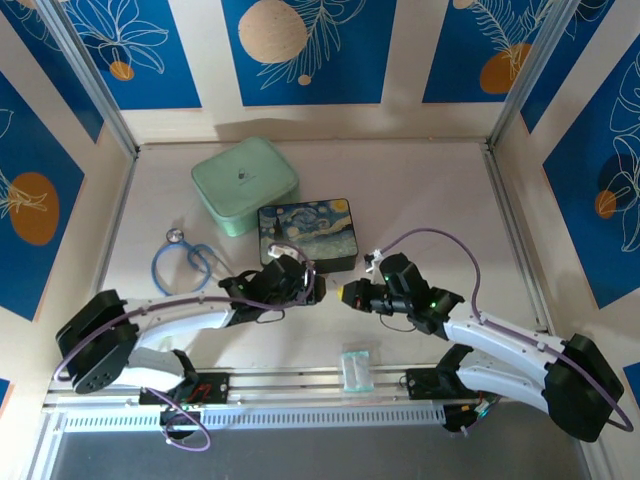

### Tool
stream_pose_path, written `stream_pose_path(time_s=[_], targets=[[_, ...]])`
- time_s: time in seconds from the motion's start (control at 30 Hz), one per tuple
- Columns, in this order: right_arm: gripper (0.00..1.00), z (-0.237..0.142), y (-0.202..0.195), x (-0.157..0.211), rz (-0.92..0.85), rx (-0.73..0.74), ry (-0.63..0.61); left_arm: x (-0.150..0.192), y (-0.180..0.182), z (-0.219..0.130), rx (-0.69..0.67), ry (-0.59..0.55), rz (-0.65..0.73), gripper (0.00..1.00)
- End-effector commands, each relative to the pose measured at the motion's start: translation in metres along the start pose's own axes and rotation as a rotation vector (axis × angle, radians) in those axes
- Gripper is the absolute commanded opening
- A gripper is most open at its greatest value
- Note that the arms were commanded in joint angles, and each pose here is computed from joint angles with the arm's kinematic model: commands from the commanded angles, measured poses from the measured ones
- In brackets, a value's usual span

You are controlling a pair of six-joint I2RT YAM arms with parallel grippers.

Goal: Unlock a padlock with a key

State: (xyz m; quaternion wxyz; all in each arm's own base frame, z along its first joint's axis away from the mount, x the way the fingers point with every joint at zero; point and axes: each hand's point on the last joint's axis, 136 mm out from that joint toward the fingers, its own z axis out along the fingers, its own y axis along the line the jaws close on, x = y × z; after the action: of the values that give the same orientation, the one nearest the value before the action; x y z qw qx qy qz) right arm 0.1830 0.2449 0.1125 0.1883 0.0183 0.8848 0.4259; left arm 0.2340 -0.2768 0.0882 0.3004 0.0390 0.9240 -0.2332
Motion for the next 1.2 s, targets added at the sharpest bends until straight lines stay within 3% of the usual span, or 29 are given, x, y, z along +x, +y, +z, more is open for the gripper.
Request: stream_pose_path(time_s=[0.0,0.1,0.37,0.77,0.97,1.17], targets=[[0.00,-0.003,-0.009,0.002,0.022,0.019,-0.005,0.000,-0.002,0.012,0.060,0.014,0.058,0.80],[0.00,-0.003,-0.011,0.004,0.026,0.019,-0.004,-0.001,-0.003,0.022,0.076,-0.008,0.115,0.73],[0.00,-0.003,-0.016,0.007,0.037,0.018,-0.005,0.001,0.001,0.037,0.107,-0.034,0.141,0.71],[0.00,-0.001,-0.023,0.009,0.053,0.029,-0.003,0.016,0.010,0.051,0.095,0.004,0.098,0.49],[0.00,0.003,-0.023,0.009,0.056,0.025,-0.001,0.024,0.013,0.056,0.096,0.024,0.080,0.34],[0.00,0.012,-0.024,0.011,0.064,0.022,0.028,0.030,0.019,0.063,0.072,0.033,0.052,0.35]])
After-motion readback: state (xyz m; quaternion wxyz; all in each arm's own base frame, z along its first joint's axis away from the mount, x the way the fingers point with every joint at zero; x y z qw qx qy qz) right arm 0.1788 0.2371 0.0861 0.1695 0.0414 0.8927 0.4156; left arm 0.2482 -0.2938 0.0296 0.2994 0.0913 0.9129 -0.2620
